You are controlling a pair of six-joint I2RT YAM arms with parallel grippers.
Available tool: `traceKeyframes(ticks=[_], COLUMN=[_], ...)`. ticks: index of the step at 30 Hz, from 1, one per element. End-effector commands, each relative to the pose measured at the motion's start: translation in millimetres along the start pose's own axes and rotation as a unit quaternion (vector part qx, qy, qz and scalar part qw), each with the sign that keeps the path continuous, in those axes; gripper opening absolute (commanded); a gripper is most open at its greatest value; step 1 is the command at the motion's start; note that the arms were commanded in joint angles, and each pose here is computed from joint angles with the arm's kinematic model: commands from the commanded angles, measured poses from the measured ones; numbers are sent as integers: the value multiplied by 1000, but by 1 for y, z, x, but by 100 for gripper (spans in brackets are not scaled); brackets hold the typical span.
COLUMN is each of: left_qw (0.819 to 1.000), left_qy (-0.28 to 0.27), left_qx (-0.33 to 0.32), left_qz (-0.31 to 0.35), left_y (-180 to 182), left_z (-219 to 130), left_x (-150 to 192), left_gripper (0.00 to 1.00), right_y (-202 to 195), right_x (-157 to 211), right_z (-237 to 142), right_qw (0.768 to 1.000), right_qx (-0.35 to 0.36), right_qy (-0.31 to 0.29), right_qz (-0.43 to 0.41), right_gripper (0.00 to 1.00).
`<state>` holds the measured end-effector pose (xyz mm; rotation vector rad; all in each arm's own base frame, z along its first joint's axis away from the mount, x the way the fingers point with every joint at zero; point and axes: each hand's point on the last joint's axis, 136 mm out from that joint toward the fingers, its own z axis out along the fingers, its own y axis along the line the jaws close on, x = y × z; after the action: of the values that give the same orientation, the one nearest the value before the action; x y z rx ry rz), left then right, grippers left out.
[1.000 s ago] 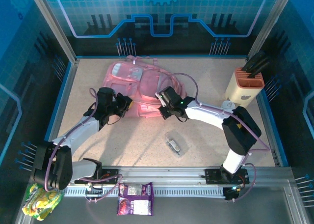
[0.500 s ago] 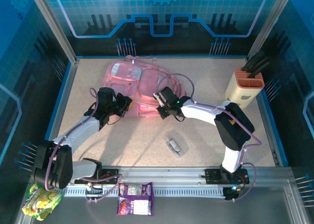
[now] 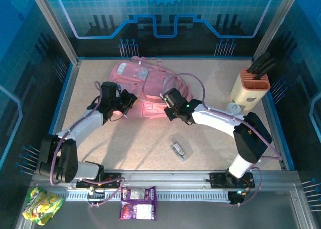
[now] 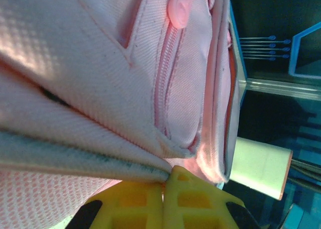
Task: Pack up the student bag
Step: Zip the student bag at the center of the table.
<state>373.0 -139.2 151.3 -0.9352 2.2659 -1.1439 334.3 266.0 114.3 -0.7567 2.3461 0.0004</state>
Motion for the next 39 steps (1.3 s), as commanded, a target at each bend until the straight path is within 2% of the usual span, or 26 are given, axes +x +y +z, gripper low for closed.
traceKeyframes(ticks=[1, 3, 5, 9, 11, 14, 19, 26, 31, 34, 39], left_qw=[997, 996, 995, 996, 998, 995, 997, 996, 995, 995, 995], left_qy=[-21, -20, -16, -20, -29, -12, -25, -15, -6, -7, -15], left_qx=[9, 22, 28, 26, 26, 94, 43, 59, 49, 45, 36], left_qz=[69, 84, 92, 88, 47, -39, -64, -63, -81, -86, -87], left_y=[-21, -26, -29, -25, -16, -16, 7, -8, -10, -11, -8], left_z=[10, 20, 25, 15, 5, -1, -7, 10, 33, 45, 56], left_x=[-29, -35, -37, -34, -28, -6, 33, 71, 79, 79, 78], left_gripper=[0, 0, 7, 33, 46, 53, 61, 60, 55, 48, 27], right_y=[34, 55, 64, 62, 60, 61, 66, 66, 68, 70, 72], right_x=[13, 1, -14, -29, -29, -25, -18, -11, -11, -12, -12], right_z=[-22, -26, -26, -22, -21, -20, -19, -19, -18, -17, -14], right_qw=[999, 997, 996, 997, 997, 996, 994, 994, 993, 993, 993], right_qx=[-33, -68, -84, -69, -67, -76, -90, -92, -96, -100, -98], right_qy=[29, 24, 14, 10, 11, 13, 22, 23, 23, 21, 23], right_qz=[-27, -5, 22, 38, 38, 46, 57, 61, 65, 65, 61], right_gripper=[0, 0, 0, 0, 0, 0, 0, 0, 0, 0, 0])
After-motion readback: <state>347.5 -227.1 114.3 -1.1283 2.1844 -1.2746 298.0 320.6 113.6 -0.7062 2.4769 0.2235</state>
